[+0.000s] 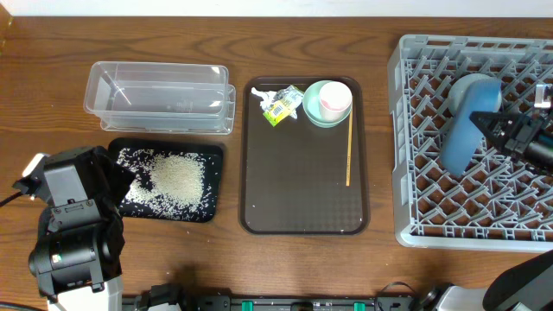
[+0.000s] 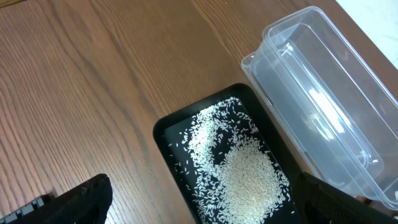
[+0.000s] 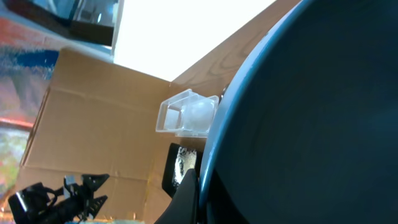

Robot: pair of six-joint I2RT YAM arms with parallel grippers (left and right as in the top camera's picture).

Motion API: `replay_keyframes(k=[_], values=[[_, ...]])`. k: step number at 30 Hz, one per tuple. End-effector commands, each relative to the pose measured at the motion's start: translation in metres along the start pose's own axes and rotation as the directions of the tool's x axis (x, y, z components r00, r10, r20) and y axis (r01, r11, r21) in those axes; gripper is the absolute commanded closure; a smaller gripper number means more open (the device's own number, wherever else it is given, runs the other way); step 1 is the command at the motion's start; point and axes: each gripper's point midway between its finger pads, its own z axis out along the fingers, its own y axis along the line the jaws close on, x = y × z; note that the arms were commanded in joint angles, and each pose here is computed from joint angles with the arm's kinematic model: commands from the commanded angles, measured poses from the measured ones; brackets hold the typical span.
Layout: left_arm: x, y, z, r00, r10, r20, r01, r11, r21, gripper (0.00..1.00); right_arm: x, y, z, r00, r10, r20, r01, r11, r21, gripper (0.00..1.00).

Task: Sort waste into correct bins and load items into the dishwasher rack
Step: 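Carry the blue bowl right and tilt it into the dish rack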

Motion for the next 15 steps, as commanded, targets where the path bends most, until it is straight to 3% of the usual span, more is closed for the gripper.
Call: replay_keyframes(k=[1,7,12,15], values=[[-0.004,0.001,-0.003,1.0,-0.008,0.012,0.008,1.0,-0.002,0.06,0.003,-0.024,-0.012,0.998,0.068,0.011,-0.069,0.99,0.121,0.99],[-0.004,0.001,-0.003,1.0,-0.008,0.012,0.008,1.0,-0.002,0.06,0.007,-0.053,-0.034,0.993,0.116,0.033,-0.121,0.956,0.268,0.99],[-0.004,0.001,-0.003,1.0,-0.008,0.012,0.008,1.0,-0.002,0.06,0.002,-0.056,-0.046,0.99,0.121,0.076,-0.137,0.954,0.266,0.99],[-0.004,0.001,-0.003,1.0,-0.008,0.012,0.008,1.0,-0.002,0.06,-0.001,-0.04,-0.043,0.991,0.104,0.09,-0.118,0.978,0.17,0.99]])
